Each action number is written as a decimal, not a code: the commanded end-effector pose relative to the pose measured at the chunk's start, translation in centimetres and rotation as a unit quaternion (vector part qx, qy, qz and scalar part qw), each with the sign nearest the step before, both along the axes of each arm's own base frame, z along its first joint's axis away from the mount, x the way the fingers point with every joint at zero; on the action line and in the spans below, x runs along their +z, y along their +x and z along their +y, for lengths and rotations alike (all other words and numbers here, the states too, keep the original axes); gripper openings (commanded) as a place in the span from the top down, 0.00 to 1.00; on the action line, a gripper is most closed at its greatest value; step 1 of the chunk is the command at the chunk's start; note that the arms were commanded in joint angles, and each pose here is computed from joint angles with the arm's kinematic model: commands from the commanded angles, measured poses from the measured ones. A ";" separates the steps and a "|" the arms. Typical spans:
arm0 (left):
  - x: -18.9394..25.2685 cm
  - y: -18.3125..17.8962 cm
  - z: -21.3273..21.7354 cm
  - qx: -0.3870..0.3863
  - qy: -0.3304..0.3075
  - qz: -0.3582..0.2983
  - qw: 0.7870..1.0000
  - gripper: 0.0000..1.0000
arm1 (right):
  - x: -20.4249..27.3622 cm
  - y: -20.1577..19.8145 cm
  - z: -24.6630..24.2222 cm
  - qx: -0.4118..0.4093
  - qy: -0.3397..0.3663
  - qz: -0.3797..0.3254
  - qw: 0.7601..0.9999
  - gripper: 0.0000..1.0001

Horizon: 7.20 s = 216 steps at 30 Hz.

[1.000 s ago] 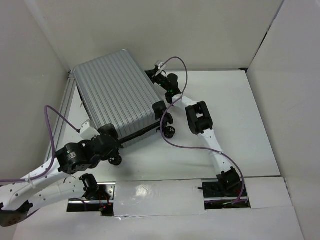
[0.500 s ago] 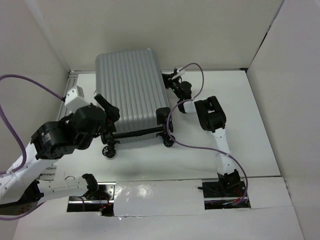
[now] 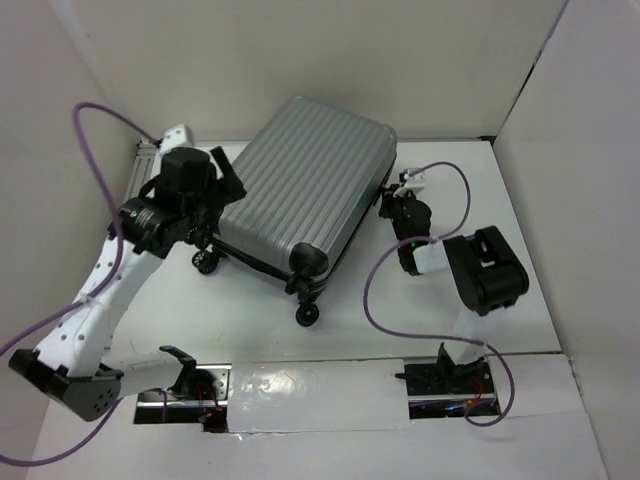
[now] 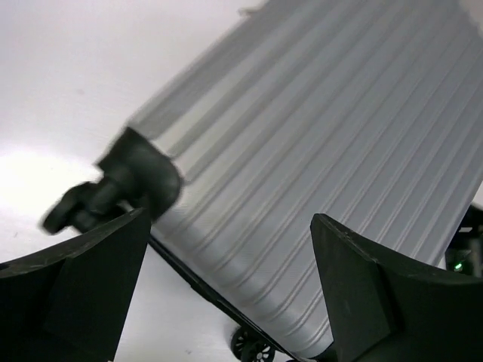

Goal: Pack the luggage

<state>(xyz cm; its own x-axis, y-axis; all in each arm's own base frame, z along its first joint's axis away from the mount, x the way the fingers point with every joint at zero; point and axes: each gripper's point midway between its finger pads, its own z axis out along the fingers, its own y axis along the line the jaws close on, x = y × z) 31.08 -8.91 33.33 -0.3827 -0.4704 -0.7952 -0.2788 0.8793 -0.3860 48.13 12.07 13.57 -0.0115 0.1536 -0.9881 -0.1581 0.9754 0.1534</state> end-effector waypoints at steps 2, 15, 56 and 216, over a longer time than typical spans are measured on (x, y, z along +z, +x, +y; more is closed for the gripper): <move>0.7 0.8 -6.7 -0.199 0.016 -0.016 0.980 0.00 | 7.2 -4.0 1.6 -0.009 0.018 -0.059 0.998 1.00; -9.1 -10.9 -10.8 -0.356 0.037 0.096 0.929 0.00 | 5.8 -8.7 2.2 -0.013 0.043 -0.005 0.999 1.00; -20.6 -15.7 -1.0 -0.134 0.107 0.349 0.921 1.00 | 4.3 2.9 -12.3 -0.062 -0.073 -0.037 0.995 1.00; -16.1 -1.0 10.2 0.276 -0.237 0.113 0.925 1.00 | 1.8 -14.2 -13.4 -0.279 -0.055 0.065 0.957 1.00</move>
<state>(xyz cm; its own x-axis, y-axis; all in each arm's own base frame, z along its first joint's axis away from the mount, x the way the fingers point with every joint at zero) 29.57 -1.46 17.38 -0.0872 -0.9779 -0.1900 -0.7580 0.1889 -0.6243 33.30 5.57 13.42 -0.1393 0.0688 -0.9879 0.1214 0.9912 0.0519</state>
